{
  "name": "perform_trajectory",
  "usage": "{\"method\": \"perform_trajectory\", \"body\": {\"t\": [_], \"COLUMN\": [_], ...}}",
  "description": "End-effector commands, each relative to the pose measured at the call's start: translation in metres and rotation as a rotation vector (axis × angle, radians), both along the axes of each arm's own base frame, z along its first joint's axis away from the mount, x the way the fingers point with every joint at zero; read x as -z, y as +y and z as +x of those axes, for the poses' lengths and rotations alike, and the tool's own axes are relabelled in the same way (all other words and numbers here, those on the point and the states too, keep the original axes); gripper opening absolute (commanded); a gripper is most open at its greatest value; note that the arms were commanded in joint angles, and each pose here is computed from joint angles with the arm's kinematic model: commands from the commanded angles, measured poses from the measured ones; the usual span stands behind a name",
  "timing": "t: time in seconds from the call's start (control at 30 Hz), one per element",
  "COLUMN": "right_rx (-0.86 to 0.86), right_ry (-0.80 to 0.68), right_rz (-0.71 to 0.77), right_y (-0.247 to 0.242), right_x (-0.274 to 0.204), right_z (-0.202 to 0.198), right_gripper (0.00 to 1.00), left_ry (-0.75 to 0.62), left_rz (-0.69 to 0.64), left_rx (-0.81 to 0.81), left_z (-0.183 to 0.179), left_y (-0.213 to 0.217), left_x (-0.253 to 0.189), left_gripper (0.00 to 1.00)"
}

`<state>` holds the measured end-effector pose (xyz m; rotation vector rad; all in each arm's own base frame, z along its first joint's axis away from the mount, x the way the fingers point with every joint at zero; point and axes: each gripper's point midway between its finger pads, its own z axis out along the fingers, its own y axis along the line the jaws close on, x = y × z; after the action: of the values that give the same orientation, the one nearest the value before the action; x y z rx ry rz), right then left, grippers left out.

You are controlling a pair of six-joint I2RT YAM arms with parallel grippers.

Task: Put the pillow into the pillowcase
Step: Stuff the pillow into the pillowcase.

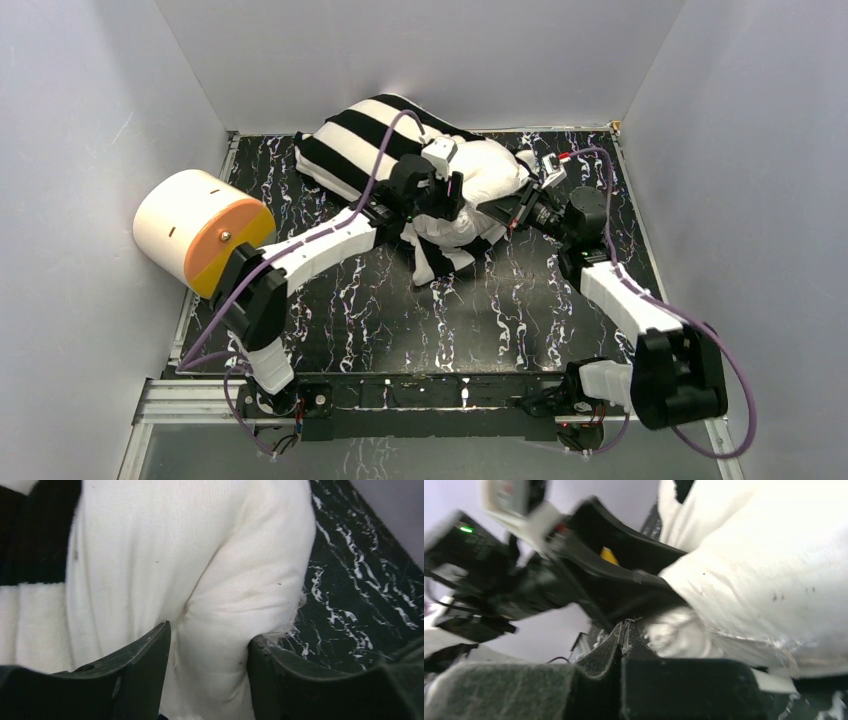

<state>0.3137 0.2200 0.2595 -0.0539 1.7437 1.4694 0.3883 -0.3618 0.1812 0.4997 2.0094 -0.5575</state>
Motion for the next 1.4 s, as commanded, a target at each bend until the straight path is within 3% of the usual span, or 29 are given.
{"method": "perform_trajectory", "body": {"t": [0.0,0.07,0.27,0.4,0.6,0.83,0.9,1.0,1.07,1.23,1.37], "right_rx": [0.136,0.229,0.472,0.469,0.469,0.444,0.446,0.456,0.459,0.496,0.518], "right_ry": [0.036,0.085,0.157,0.136,0.189,0.167,0.177,0.198,0.201,0.288,0.297], "right_rz": [-0.210,-0.257,-0.328,-0.340,-0.334,-0.340,-0.339,-0.317,-0.278,-0.212,-0.114], "right_y": [-0.027,-0.042,-0.083,-0.084,-0.086,-0.083,-0.083,-0.083,-0.079,-0.076,-0.071], "right_x": [0.025,0.039,0.072,0.076,0.098,0.100,0.105,0.111,0.109,0.106,0.089], "right_z": [-0.016,-0.020,-0.023,-0.028,-0.037,-0.040,-0.040,-0.038,-0.032,-0.012,0.006], "right_gripper": [0.15,0.27,0.34,0.41,0.45,0.52,0.52,0.51,0.51,0.49,0.48], "left_ry": [-0.001,-0.031,-0.248,-0.298,-0.324,-0.389,-0.396,-0.405,-0.437,-0.408,-0.348], "left_rz": [0.017,0.012,0.256,0.315,0.331,0.422,0.456,0.446,0.373,0.221,0.120], "left_rx": [0.028,0.097,0.247,0.316,0.394,0.416,0.347,0.219,0.183,0.064,0.044], "left_z": [-0.012,-0.024,-0.056,-0.072,-0.084,-0.057,-0.037,-0.014,-0.010,0.001,-0.002], "left_y": [0.023,0.015,0.015,0.022,0.016,-0.012,-0.018,-0.021,-0.027,-0.037,-0.048], "left_x": [-0.028,-0.037,-0.028,-0.022,-0.001,0.036,0.036,0.018,-0.008,-0.073,-0.097], "left_gripper": [0.58,0.61,0.68,0.78,0.81,0.83,0.73,0.19,0.03,0.00,0.00]}}
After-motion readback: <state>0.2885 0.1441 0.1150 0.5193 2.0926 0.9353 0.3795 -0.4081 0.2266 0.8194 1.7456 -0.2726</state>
